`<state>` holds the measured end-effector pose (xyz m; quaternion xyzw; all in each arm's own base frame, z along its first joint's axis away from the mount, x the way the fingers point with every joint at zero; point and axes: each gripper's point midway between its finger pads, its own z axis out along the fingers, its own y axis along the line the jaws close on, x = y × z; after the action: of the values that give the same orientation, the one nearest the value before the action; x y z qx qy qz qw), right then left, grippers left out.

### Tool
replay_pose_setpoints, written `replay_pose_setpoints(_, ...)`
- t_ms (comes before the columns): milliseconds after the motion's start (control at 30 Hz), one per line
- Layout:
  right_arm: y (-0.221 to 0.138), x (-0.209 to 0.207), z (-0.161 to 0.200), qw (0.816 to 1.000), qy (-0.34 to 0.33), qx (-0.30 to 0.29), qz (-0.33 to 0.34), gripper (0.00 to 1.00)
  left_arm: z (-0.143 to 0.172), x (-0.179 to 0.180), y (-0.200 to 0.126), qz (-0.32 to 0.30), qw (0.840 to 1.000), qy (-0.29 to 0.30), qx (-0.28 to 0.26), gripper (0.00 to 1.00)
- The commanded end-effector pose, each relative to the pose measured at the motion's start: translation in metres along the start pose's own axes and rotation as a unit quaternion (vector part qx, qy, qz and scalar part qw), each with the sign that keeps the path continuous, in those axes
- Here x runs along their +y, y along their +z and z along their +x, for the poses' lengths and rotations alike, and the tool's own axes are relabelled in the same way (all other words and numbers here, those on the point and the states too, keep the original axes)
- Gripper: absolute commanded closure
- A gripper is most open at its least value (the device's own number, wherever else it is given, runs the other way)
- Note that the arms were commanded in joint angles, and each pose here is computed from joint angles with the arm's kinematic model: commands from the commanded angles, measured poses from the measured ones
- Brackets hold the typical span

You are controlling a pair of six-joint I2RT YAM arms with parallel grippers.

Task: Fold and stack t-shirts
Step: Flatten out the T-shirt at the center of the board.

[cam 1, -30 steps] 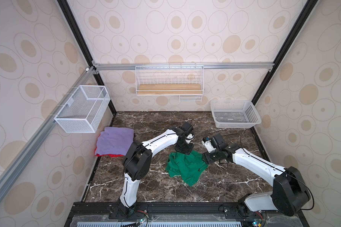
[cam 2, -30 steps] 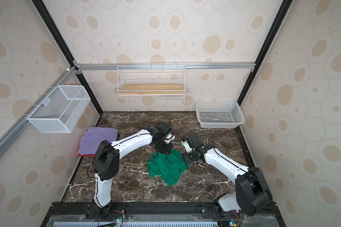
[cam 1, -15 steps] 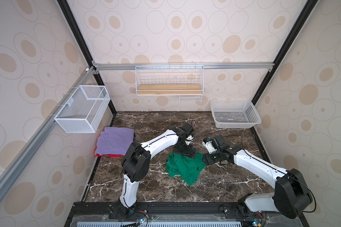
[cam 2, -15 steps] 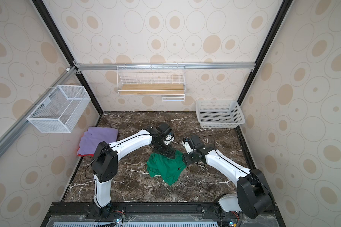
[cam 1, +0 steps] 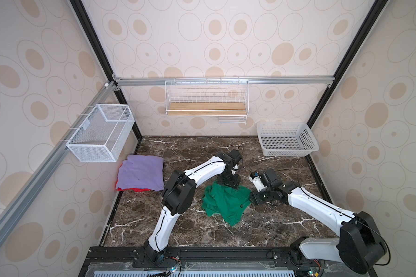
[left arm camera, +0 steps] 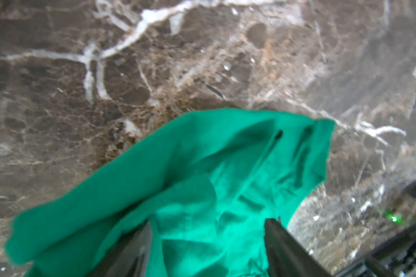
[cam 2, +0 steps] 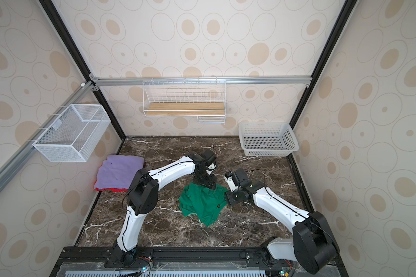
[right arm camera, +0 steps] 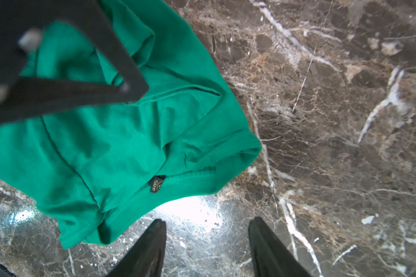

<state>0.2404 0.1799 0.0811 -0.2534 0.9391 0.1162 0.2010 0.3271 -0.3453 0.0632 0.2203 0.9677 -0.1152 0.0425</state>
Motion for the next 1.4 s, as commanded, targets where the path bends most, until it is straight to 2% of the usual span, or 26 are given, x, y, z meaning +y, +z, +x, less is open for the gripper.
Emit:
replay_pose_setpoints(0, -0.003, -0.001, -0.001, 1.000, 0.007, -0.008, -0.001, 0.39, -0.001, 0.003, 0.003, -0.035, 0.999, -0.005, 0.003, 0.36)
replay_pose_setpoints(67, -0.002, 0.000, -0.002, 1.000, 0.008, -0.008, -0.003, 0.39, -0.001, 0.004, 0.007, -0.039, 0.999, -0.003, 0.007, 0.46)
replay_pose_setpoints(200, 0.000, 0.000, -0.001, 1.000, 0.008, -0.005, -0.003, 0.39, 0.000, 0.005, 0.013, -0.044, 0.999, -0.003, 0.013, 0.79)
replay_pose_setpoints(300, 0.002, -0.001, 0.001, 1.000, 0.009, -0.002, -0.003, 0.39, 0.002, 0.007, 0.014, -0.049, 0.999, -0.001, 0.014, 1.00)
replay_pose_setpoints(467, -0.002, 0.001, 0.000, 1.000, 0.010, -0.007, -0.007, 0.40, 0.000, 0.012, 0.001, -0.066, 0.998, -0.001, -0.009, 1.00)
replay_pose_setpoints(567, -0.009, 0.006, -0.003, 1.000, 0.008, -0.018, -0.020, 0.50, -0.006, 0.012, -0.021, -0.066, 0.997, -0.005, -0.045, 1.00)
replay_pose_setpoints(633, -0.014, 0.009, -0.004, 0.999, 0.005, -0.024, -0.029, 0.61, -0.010, 0.009, -0.043, -0.062, 0.995, -0.009, -0.074, 1.00)
replay_pose_setpoints(700, -0.015, 0.014, -0.004, 0.999, 0.000, -0.025, -0.042, 0.63, -0.014, 0.005, -0.064, -0.053, 0.993, -0.014, -0.102, 1.00)
replay_pose_setpoints(767, -0.014, 0.016, -0.003, 0.999, 0.003, -0.025, -0.048, 0.62, -0.018, -0.002, -0.090, -0.035, 0.990, -0.018, -0.139, 1.00)
replay_pose_setpoints(867, -0.008, 0.012, -0.001, 0.999, 0.008, -0.022, -0.040, 0.52, -0.022, -0.015, -0.129, 0.003, 0.982, -0.013, -0.191, 1.00)
replay_pose_setpoints(967, -0.001, 0.006, -0.001, 0.999, 0.019, -0.018, -0.024, 0.46, -0.021, -0.022, -0.169, 0.024, 0.972, -0.009, -0.233, 1.00)
replay_pose_setpoints(1200, -0.004, 0.009, -0.025, 0.998, 0.029, -0.050, -0.030, 0.43, -0.002, -0.022, -0.245, 0.040, 0.950, -0.003, -0.310, 1.00)
replay_pose_setpoints(1367, -0.006, 0.018, -0.044, 0.995, 0.030, -0.074, -0.053, 0.43, 0.016, -0.019, -0.278, 0.045, 0.938, 0.002, -0.343, 1.00)
